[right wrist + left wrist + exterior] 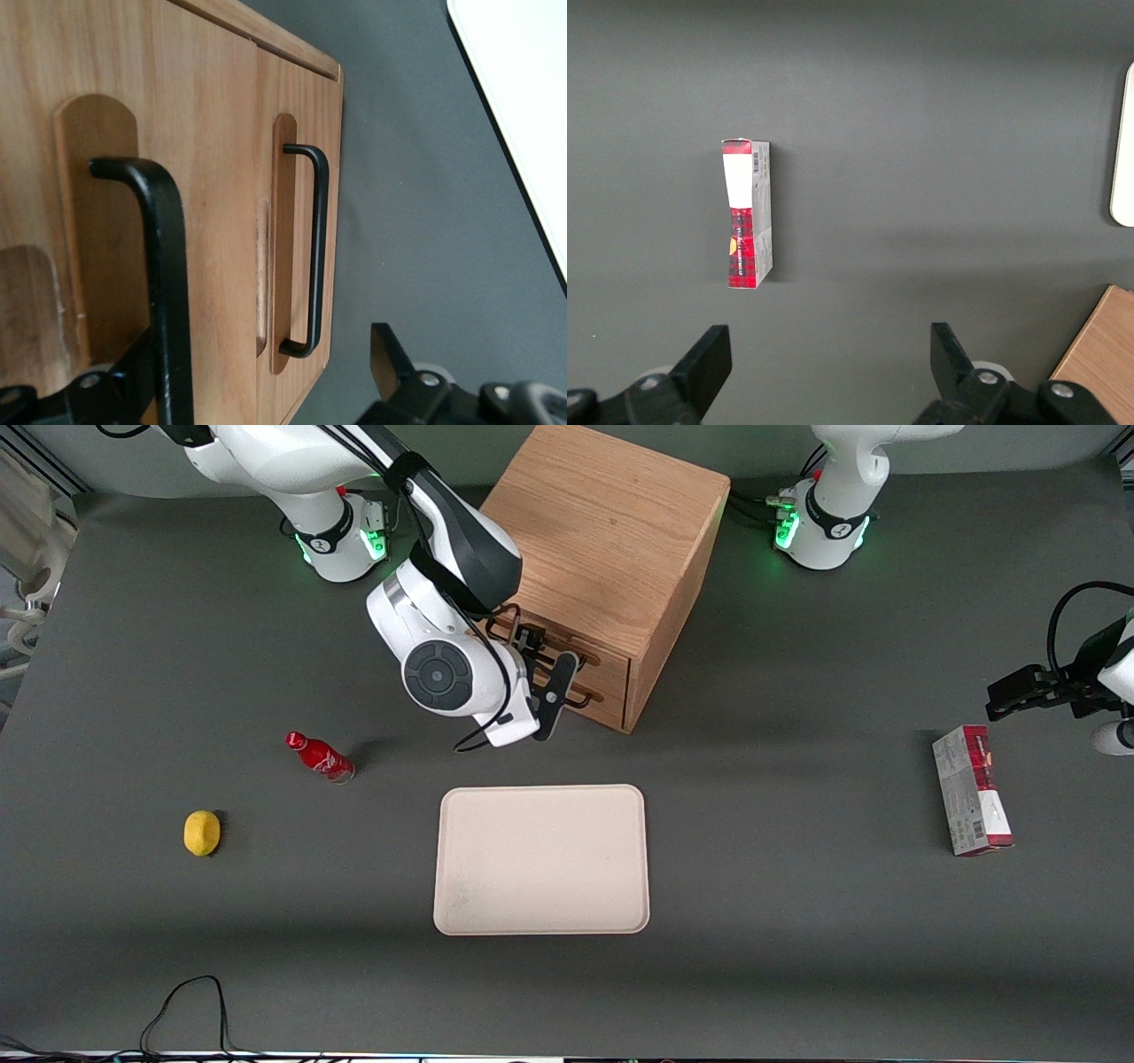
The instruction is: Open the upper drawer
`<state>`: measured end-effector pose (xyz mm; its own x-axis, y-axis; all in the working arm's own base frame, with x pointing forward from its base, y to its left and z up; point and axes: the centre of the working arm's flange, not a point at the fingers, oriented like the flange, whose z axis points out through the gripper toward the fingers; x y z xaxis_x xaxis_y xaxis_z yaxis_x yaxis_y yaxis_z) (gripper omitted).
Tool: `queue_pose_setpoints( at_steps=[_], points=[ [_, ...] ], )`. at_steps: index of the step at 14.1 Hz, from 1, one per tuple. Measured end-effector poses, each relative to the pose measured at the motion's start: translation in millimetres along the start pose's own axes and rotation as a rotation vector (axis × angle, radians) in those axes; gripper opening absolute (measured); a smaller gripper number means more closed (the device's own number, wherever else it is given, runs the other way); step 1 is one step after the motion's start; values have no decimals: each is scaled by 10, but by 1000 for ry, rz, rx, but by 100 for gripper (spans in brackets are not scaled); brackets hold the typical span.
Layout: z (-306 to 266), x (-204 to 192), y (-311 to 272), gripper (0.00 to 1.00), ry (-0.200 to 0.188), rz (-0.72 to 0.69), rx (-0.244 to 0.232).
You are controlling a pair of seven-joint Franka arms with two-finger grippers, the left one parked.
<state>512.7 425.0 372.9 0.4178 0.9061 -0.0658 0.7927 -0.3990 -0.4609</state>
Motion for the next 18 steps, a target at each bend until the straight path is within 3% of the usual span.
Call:
queue_pose_setpoints(
  at_steps=[18],
  points=[
    [-165, -189, 418, 100, 49, 9, -18]
  ],
)
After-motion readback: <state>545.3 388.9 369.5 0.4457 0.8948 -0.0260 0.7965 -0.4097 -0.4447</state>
